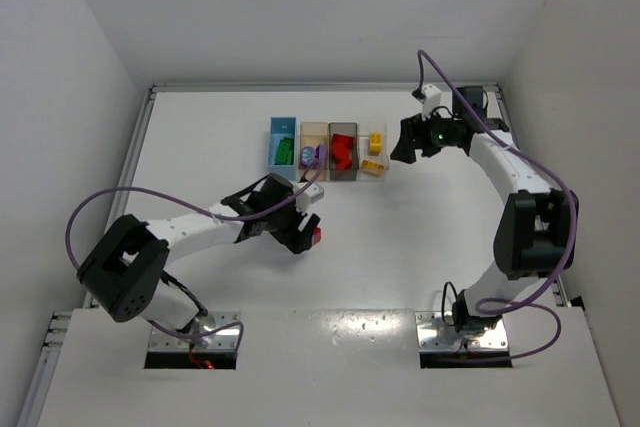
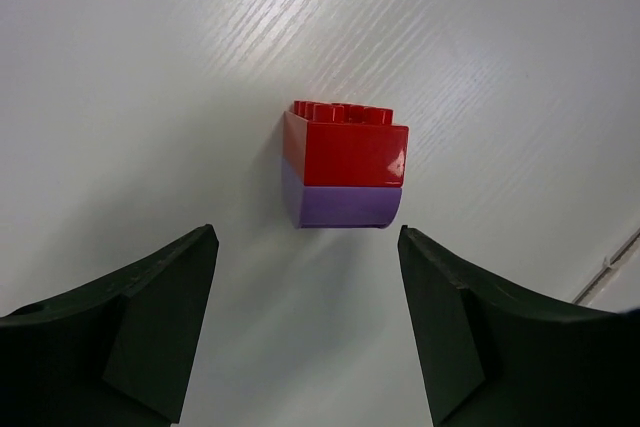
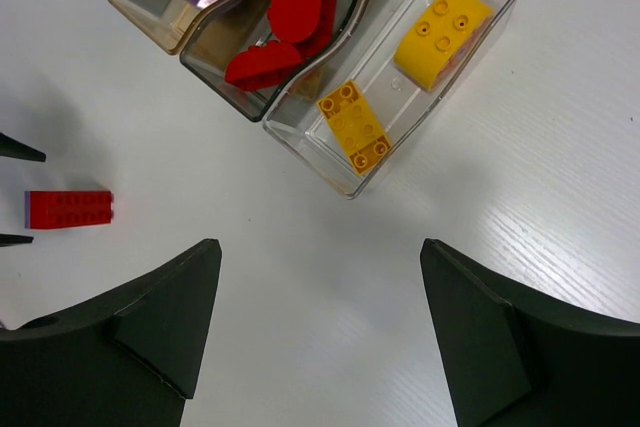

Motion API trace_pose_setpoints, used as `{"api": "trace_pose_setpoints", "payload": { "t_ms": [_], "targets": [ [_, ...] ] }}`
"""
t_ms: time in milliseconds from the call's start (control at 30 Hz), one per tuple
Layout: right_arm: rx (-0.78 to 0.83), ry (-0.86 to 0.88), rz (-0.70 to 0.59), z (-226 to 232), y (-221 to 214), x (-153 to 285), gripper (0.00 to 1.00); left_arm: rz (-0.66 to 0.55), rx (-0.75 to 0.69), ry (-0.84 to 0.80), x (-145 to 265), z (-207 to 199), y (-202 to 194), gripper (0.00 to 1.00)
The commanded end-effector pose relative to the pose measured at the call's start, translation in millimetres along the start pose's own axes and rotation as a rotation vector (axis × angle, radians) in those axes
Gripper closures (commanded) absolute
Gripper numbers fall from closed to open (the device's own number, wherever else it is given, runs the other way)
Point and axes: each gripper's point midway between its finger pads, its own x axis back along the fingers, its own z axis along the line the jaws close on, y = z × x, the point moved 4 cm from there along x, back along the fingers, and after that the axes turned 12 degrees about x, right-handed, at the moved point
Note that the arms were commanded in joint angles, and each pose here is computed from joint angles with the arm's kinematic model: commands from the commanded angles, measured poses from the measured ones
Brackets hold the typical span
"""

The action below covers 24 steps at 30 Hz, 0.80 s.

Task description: Sort the legos into containers by color

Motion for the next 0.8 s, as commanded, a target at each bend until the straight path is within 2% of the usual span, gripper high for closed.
{"api": "trace_pose_setpoints", "payload": {
  "t_ms": [0,200,367,500,700,767],
  "targets": [
    [0.046,-0.016,-0.037,1.9,9.8,11.2,0.19,-0.049,-0.011,-0.020,-7.5,-8.6,16.0,0.21],
    [0.041,-0.034,-0.045,-3.2,10.2,17.1,0.19,-0.042,-0.028,-0.018,-14.5,-6.8,19.1,0.21],
    [0.035,-0.030,-0.038,-2.2,8.7,17.3,0.19,-0.057,-0.042,-0.031,-18.3,-8.7,27.0,0.26],
    [0.024,-0.034,-0.033,-4.2,4.3,18.1,0.19,-0.064,-0.066,-0.042,-18.6,-9.6,28.8,0.34],
    [0.030,-0.038,-0.039,-7.2,7.0,16.4,0.19,-0.056,-0.100,-0.083,-18.4,-13.9,27.7,0.56],
    [0.025,-0.026,-0.037,-6.9,5.3,13.9,0.19,-0.062,-0.118,-0.113,-15.7,-15.7,29.6,0.69]
  ]
}}
